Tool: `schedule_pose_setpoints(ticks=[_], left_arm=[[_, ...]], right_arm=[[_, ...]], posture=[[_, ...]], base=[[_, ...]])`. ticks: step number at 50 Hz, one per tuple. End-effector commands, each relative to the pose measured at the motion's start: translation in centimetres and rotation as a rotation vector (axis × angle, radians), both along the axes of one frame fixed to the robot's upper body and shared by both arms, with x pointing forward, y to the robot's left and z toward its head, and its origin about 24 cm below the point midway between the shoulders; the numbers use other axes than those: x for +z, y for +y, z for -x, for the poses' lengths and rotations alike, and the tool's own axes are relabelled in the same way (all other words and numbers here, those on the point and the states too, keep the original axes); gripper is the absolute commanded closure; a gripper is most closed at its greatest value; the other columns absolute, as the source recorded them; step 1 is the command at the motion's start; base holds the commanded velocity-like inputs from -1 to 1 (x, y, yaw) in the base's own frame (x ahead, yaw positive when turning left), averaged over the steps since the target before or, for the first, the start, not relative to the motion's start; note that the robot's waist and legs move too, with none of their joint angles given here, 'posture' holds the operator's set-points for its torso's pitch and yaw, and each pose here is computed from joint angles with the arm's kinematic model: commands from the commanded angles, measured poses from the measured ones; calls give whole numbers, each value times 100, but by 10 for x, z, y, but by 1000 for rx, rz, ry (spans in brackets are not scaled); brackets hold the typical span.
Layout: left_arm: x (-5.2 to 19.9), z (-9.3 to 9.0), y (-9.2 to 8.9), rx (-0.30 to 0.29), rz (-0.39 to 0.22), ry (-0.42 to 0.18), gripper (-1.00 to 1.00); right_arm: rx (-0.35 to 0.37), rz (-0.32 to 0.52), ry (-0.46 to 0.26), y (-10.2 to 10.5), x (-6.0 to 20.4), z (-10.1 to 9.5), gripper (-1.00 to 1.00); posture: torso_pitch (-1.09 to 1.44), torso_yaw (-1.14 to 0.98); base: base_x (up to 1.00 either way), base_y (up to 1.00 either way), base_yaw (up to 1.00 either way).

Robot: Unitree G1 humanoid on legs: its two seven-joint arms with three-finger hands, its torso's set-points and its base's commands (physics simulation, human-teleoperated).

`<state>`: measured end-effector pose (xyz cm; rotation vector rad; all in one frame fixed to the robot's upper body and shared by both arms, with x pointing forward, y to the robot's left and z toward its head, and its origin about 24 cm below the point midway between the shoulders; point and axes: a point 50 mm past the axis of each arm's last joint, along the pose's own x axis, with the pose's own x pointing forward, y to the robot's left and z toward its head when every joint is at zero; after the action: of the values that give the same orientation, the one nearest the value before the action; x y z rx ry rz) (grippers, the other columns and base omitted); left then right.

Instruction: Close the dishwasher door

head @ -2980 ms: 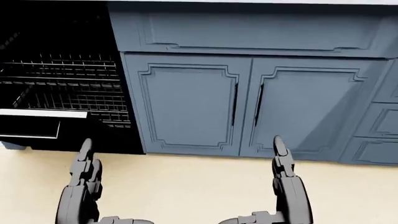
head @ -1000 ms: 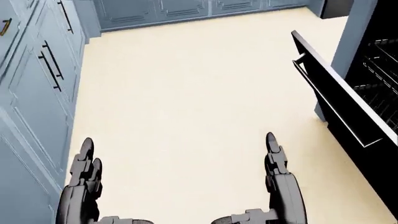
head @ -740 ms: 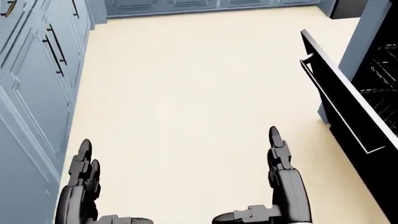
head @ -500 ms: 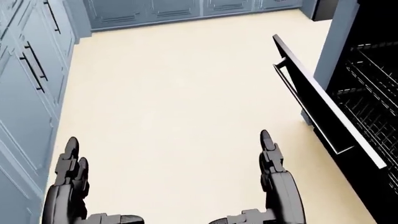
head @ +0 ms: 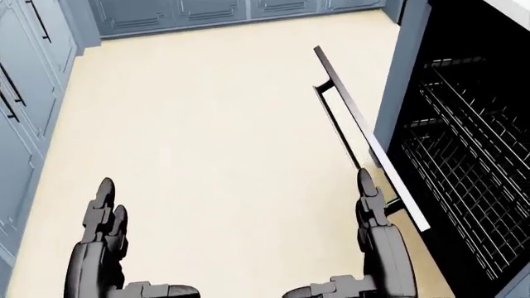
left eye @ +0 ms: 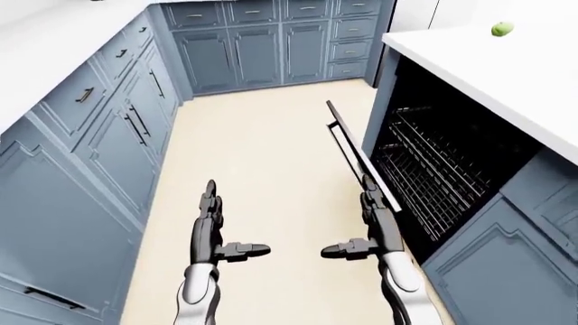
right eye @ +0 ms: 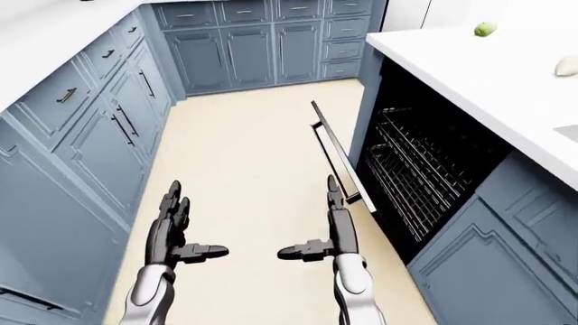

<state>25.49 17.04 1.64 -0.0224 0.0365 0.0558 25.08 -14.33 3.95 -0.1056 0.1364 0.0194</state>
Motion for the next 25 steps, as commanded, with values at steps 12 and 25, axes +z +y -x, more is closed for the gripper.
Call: schedule_pose_setpoints(ticks=[12, 25], left_arm=[[12, -5, 2, 7, -11, -71, -100], [13, -4, 3, 9, -12, -72, -100]], right_arm=[[12, -10, -79, 2, 15, -3, -100], [15, -10, -75, 4, 14, -5, -100]], posture=[[0, 0], [0, 0]], base=[[0, -29, 0], [0, -51, 0]])
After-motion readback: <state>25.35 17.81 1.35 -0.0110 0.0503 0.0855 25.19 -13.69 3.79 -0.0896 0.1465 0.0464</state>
